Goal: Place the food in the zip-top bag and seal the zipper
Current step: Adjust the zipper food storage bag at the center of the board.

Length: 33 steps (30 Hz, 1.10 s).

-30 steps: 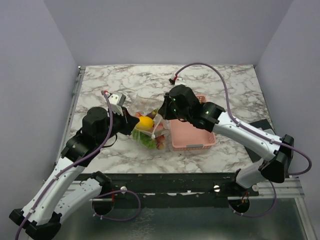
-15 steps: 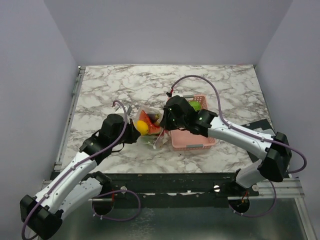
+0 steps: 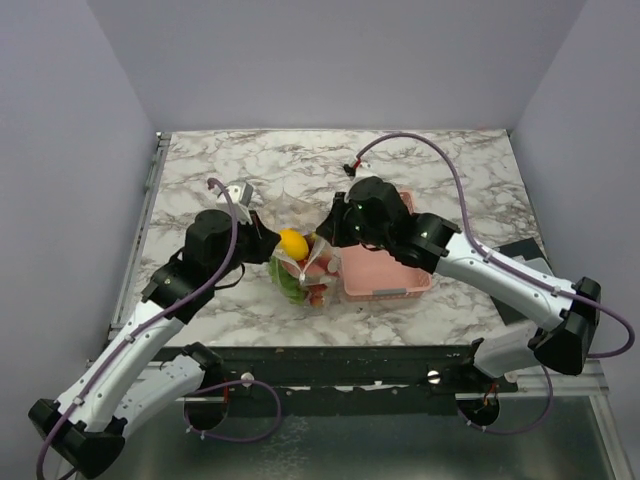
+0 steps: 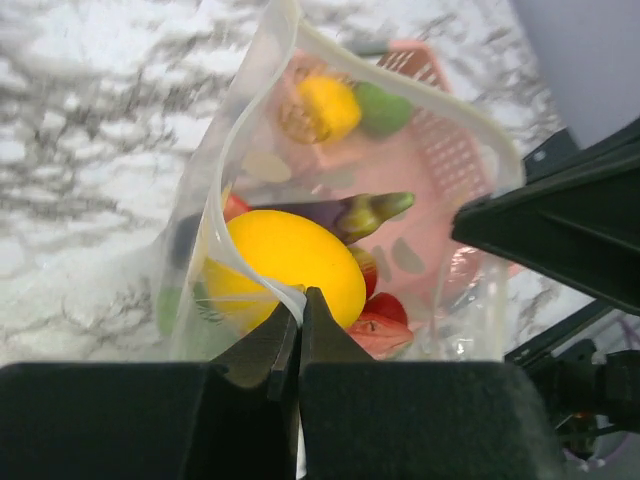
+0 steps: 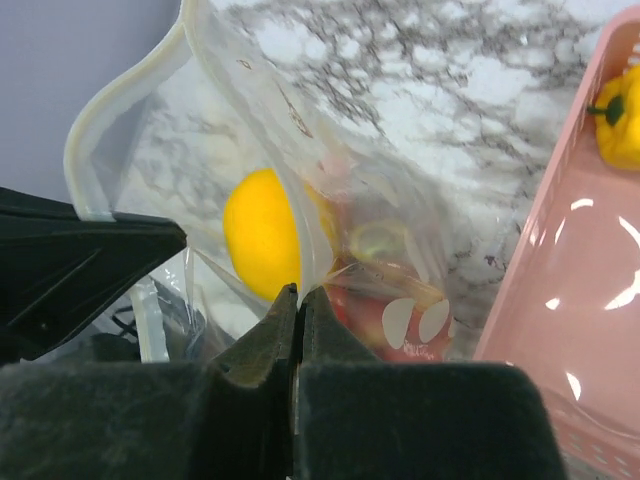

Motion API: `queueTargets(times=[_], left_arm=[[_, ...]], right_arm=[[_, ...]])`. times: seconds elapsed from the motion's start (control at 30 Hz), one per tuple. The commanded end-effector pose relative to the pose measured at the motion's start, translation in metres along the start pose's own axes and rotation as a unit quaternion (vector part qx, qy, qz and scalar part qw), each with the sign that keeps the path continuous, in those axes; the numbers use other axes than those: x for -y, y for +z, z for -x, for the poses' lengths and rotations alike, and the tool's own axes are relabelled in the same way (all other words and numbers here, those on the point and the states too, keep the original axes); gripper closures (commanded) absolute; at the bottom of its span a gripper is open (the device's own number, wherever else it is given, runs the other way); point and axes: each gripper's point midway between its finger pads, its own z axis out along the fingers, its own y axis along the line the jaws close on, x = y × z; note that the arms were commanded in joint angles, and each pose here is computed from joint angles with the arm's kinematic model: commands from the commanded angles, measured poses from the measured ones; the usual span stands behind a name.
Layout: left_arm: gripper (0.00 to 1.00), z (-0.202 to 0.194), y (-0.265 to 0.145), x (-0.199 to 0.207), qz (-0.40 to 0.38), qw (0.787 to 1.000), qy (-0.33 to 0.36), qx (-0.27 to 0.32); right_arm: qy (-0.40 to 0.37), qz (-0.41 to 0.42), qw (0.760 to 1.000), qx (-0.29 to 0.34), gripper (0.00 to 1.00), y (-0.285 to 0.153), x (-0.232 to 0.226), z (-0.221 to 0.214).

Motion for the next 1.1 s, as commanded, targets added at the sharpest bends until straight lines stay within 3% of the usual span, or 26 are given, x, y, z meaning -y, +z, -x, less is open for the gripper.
queueTargets(times=[0.0, 0.1, 0.3, 0.53, 0.9, 1.07], left_arm=[[1.00, -0.066, 0.019, -0.046, 0.072, 0.995, -0.011, -0.067], [1.00, -0.070, 0.021, -0.049, 0.075, 0.995, -0.007, -0.073], [1.00, -0.027, 0.009, -0.038, 0.079, 0.996, 0.027, -0.033], [1.00, -0.010, 0.013, -0.041, 0.100, 0.993, 0.059, -0.033], [1.00, -0.036, 0.024, -0.046, 0.082, 0.994, 0.060, -0.051], [1.00, -0.038, 0.025, -0.036, 0.046, 0.996, 0.063, -0.041]], right_arm=[[0.006, -0.026, 0.998, -0.060, 0.99, 0.028, 0.022, -0.050], [0.002, -0.021, 0.998, -0.057, 0.99, 0.027, 0.019, -0.047], [-0.006, -0.008, 1.000, -0.025, 0.99, 0.011, 0.006, -0.018], [-0.001, -0.001, 1.000, -0.015, 0.99, 0.015, 0.001, -0.012], [-0.007, -0.032, 0.999, -0.022, 0.99, 0.035, 0.013, -0.020], [-0.015, -0.043, 0.999, -0.015, 0.84, 0.032, 0.013, -0.011]])
